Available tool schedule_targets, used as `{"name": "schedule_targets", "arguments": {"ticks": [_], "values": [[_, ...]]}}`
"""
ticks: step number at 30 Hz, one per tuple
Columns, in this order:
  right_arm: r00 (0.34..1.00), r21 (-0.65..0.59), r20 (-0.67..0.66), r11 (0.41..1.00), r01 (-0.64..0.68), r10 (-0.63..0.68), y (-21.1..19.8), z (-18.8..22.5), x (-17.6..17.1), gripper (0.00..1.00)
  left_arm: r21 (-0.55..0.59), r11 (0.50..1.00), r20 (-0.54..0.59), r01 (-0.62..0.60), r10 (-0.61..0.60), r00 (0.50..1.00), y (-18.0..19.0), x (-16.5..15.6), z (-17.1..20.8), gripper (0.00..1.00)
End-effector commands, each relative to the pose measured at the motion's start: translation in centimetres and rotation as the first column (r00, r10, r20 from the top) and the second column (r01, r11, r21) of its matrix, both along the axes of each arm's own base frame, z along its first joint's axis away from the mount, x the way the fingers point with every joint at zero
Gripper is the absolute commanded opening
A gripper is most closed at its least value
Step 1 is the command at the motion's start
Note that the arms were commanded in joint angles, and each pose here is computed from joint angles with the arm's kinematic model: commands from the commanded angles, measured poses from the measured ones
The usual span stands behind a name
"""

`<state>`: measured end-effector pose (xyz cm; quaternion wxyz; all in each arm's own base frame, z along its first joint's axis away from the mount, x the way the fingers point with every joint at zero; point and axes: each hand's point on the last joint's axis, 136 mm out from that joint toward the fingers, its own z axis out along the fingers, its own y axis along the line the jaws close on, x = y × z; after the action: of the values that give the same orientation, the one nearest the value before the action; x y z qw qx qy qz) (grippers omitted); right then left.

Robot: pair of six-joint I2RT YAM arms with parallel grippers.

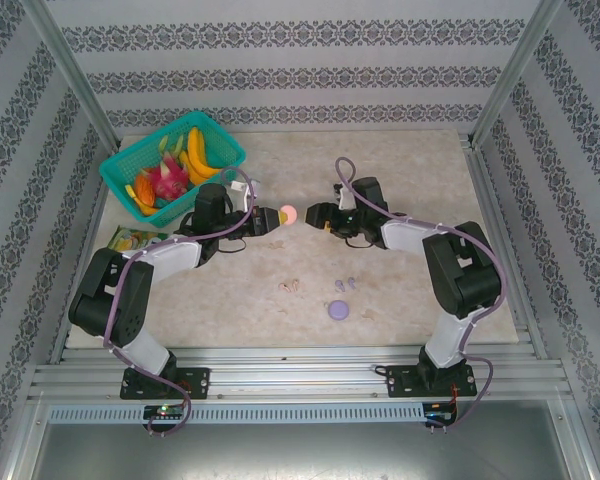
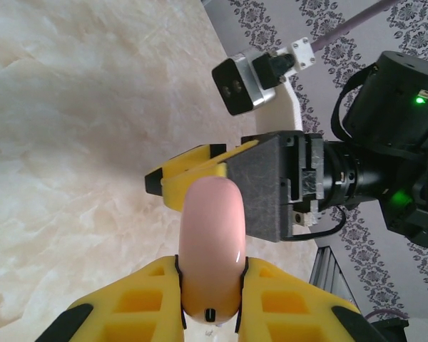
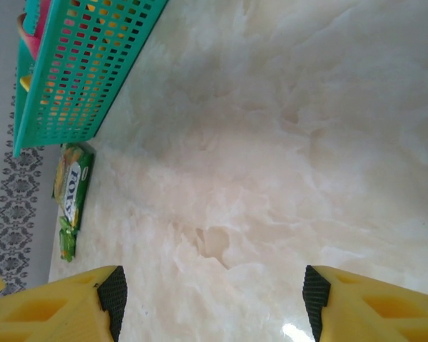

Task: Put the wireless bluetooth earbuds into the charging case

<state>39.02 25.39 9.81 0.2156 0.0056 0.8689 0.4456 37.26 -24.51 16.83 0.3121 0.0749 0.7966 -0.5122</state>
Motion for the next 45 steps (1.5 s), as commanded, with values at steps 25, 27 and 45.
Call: {"name": "schedule_targets", "arguments": {"ticks": [25, 27, 45], "values": [[0.992, 0.045, 0.102, 0.996, -0.083, 0.079, 3.5, 4.5, -0.3, 0.68, -0.007, 1.0, 0.03, 0.028, -0.028, 0.999, 0.0, -0.1, 0.9, 0.13], [0.993, 0.04, 0.09, 0.996, -0.08, 0.076, 3.3, 3.9, -0.2, 0.67, -0.011, 1.0, 0.036, 0.027, -0.027, 0.999, 0.1, -0.2, 1.2, 0.13], [0.995, 0.056, 0.051, 0.995, -0.084, 0.081, 2.9, 2.5, -0.6, 0.67, -0.027, 0.999, 0.061, 0.033, -0.031, 0.998, 0.0, -0.3, 2.5, 0.12]]}}
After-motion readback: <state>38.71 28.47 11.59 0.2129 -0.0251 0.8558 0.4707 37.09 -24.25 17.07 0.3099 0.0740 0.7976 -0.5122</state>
